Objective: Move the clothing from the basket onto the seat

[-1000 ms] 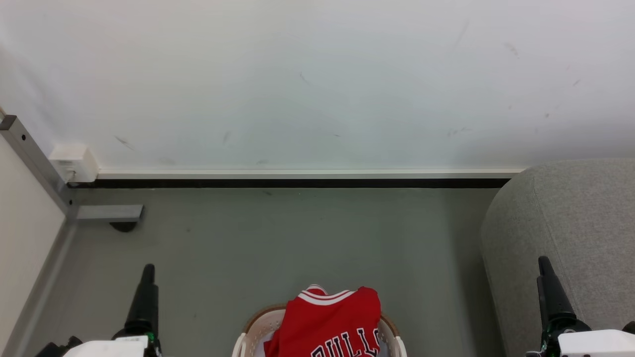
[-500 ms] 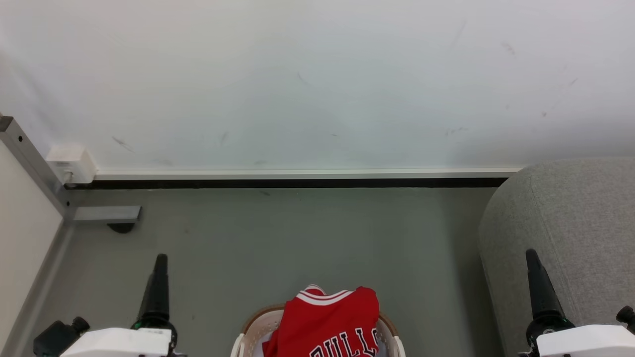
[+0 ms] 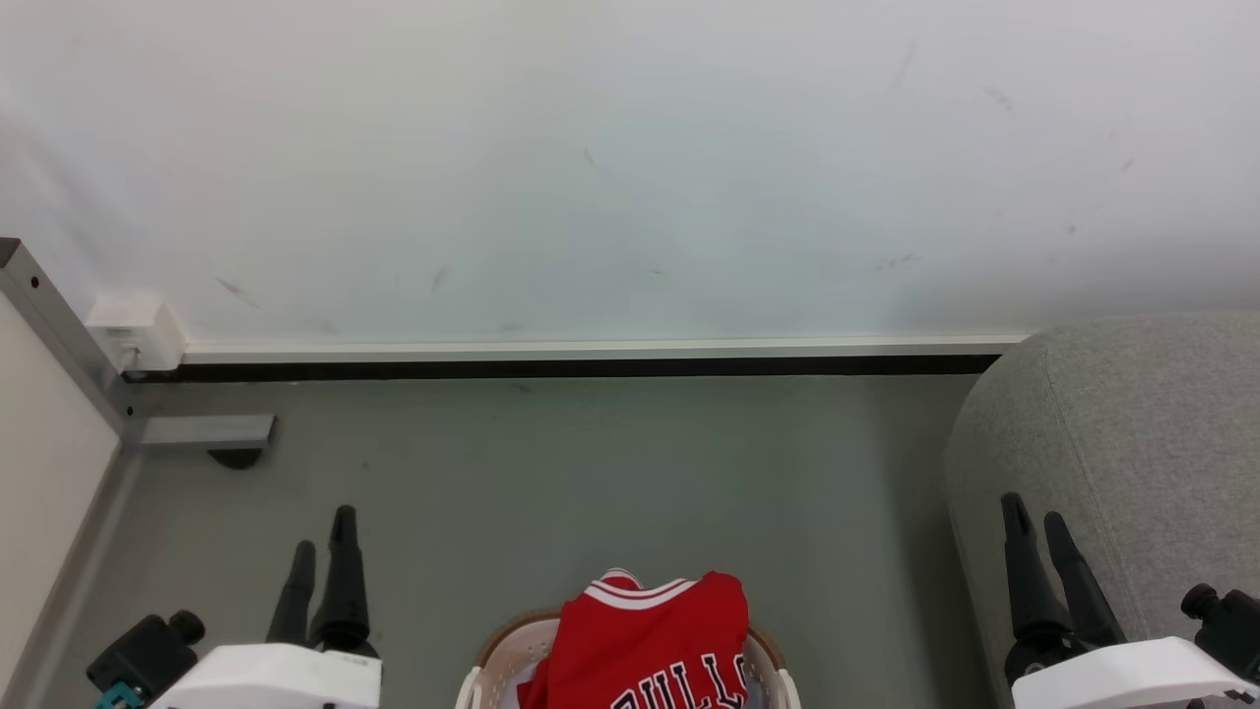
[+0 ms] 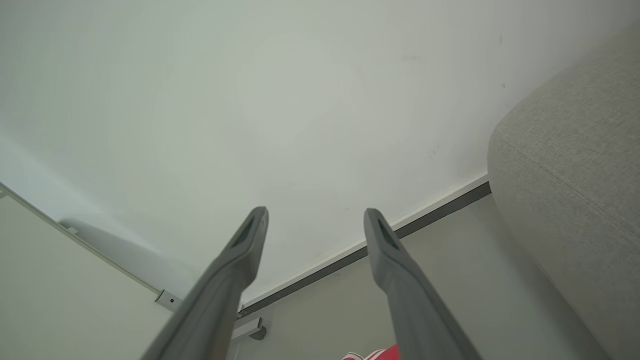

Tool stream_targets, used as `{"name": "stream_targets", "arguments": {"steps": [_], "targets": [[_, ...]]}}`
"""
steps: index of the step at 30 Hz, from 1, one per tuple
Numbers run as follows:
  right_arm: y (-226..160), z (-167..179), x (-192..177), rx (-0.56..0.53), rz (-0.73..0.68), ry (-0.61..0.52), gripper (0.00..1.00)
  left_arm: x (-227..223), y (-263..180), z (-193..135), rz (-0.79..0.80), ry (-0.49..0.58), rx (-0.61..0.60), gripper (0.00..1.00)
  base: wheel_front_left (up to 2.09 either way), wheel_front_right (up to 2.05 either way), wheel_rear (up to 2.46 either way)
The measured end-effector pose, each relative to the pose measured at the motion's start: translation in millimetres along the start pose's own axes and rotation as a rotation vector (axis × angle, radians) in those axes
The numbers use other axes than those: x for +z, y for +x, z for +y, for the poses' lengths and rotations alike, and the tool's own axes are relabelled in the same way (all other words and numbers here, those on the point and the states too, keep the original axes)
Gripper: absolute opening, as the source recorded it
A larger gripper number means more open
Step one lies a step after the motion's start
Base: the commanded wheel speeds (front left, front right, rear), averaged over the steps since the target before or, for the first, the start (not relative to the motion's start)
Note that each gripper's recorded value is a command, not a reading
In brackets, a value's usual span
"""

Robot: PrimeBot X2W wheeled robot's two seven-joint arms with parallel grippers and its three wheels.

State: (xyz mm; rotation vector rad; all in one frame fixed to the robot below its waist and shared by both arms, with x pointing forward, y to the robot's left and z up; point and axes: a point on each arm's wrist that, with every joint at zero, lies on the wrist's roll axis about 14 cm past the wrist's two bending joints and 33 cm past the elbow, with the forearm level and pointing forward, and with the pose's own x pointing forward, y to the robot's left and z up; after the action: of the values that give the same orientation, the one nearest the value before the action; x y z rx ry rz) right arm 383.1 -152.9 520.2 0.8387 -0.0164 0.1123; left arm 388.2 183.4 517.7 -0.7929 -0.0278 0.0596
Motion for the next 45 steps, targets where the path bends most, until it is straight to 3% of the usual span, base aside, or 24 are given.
{"name": "stream_targets", "arguments": {"steps": [12,45], "targets": [[-2,-2,-12,0.011,0.036,-0.229,1.0,1,-1,-4,-0.026,0.162,-0.005,1.0,0.0,0.0,0.0],[-4,10,-23,0.084,0.038,-0.497,1.0,0,-1,-19,-0.088,0.483,-0.062,1.0,0.0,0.0,0.0]]}}
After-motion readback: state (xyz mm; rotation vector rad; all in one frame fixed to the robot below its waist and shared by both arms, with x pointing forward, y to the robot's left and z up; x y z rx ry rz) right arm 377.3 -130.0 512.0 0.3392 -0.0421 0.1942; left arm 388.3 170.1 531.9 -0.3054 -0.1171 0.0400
